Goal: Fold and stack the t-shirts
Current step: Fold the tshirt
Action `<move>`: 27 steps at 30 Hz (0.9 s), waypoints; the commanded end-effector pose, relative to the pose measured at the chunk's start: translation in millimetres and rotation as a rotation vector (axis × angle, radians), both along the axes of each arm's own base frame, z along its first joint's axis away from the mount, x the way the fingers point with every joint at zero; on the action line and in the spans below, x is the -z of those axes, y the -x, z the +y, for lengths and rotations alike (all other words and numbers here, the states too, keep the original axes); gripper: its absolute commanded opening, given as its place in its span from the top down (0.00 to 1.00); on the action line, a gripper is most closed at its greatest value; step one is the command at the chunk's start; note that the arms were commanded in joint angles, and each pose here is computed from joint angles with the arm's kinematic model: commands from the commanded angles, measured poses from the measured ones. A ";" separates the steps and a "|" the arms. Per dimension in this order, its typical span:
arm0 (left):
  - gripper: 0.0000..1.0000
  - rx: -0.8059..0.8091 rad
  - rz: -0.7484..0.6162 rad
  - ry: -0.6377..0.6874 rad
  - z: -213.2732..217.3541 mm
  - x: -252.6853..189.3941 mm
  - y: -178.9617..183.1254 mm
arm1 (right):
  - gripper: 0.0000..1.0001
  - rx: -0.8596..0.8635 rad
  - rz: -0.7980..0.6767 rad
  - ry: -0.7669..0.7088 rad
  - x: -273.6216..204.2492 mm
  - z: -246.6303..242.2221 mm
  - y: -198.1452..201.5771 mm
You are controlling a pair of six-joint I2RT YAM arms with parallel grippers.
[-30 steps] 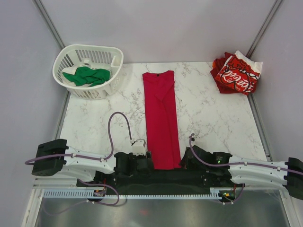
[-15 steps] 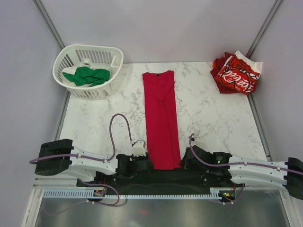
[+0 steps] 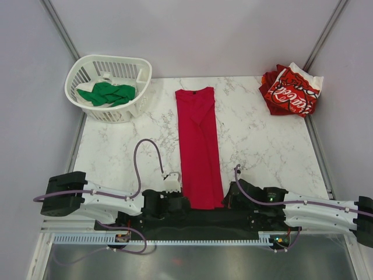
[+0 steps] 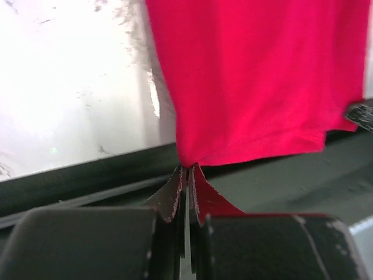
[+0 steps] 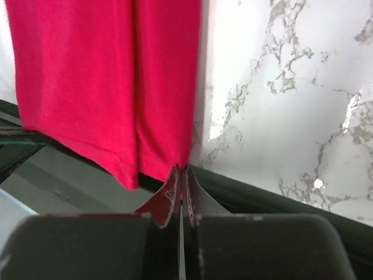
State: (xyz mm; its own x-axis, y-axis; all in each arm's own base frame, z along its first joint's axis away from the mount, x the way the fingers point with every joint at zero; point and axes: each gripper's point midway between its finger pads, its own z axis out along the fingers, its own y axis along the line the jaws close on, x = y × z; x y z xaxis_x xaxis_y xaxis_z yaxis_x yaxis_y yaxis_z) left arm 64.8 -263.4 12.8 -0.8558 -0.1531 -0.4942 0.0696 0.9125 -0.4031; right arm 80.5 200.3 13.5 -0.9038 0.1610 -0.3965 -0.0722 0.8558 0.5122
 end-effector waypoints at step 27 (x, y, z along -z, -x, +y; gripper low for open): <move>0.98 0.010 -0.152 0.042 25.8 -177.8 -103.1 | 1.00 0.025 -0.284 0.228 -165.4 8.5 -136.0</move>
State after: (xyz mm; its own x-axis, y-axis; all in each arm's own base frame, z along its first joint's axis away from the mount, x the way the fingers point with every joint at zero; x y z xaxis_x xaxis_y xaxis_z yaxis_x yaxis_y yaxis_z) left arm 154.0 -241.2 189.1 -0.7615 -0.3112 -0.5687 0.0413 0.8522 -0.5216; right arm 193.6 214.7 173.9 -0.7615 0.1148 -0.6379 -0.1165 0.9439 0.3090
